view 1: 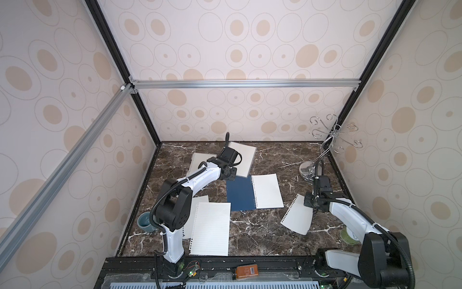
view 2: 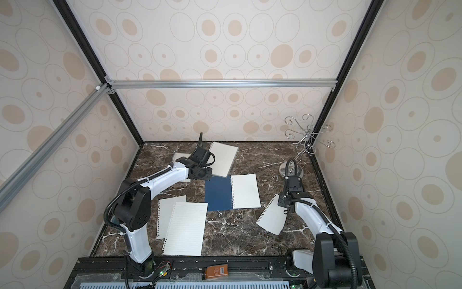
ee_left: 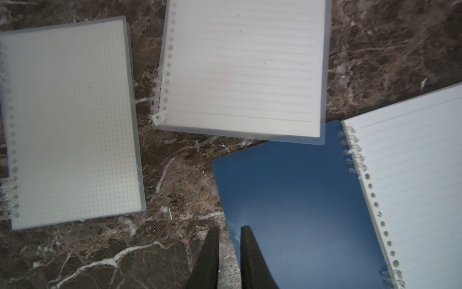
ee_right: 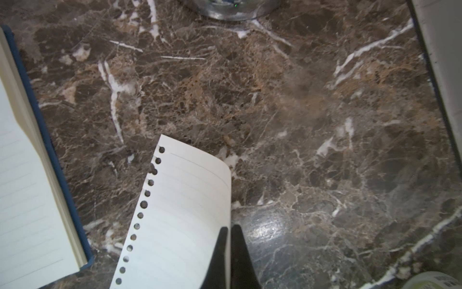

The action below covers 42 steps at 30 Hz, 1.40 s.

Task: Tear off pages from different notebooks
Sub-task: Place the paper at the center of the board.

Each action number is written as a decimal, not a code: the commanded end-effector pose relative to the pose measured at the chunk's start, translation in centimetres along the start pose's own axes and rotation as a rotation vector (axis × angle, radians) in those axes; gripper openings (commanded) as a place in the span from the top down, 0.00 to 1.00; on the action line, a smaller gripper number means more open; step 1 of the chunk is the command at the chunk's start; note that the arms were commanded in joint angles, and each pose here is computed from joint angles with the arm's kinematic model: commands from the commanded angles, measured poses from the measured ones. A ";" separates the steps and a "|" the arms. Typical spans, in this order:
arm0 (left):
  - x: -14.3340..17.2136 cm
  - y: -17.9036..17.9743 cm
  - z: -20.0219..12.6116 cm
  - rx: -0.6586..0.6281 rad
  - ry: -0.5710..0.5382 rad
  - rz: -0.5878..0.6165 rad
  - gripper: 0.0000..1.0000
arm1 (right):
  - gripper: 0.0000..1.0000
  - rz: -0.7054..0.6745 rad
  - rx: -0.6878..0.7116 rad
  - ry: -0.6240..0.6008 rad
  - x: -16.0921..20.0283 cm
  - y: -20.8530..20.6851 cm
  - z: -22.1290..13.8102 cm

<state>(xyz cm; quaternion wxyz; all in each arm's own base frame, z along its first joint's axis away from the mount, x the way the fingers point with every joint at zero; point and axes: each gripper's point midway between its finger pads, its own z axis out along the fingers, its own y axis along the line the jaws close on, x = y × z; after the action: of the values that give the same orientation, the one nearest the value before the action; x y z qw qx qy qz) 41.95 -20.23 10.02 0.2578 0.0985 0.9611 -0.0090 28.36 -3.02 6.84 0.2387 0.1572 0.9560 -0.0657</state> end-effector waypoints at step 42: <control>6.1 -8.2 7.6 0.077 0.191 0.103 0.75 | 0.49 0.009 -0.383 0.054 -3.4 6.2 -2.5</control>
<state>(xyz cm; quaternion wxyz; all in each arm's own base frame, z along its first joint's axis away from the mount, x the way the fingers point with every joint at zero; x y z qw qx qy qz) 40.81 -27.17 2.28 0.2051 0.1500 0.9669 -0.0244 31.00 -0.13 9.57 0.2357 0.1528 0.9564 0.0800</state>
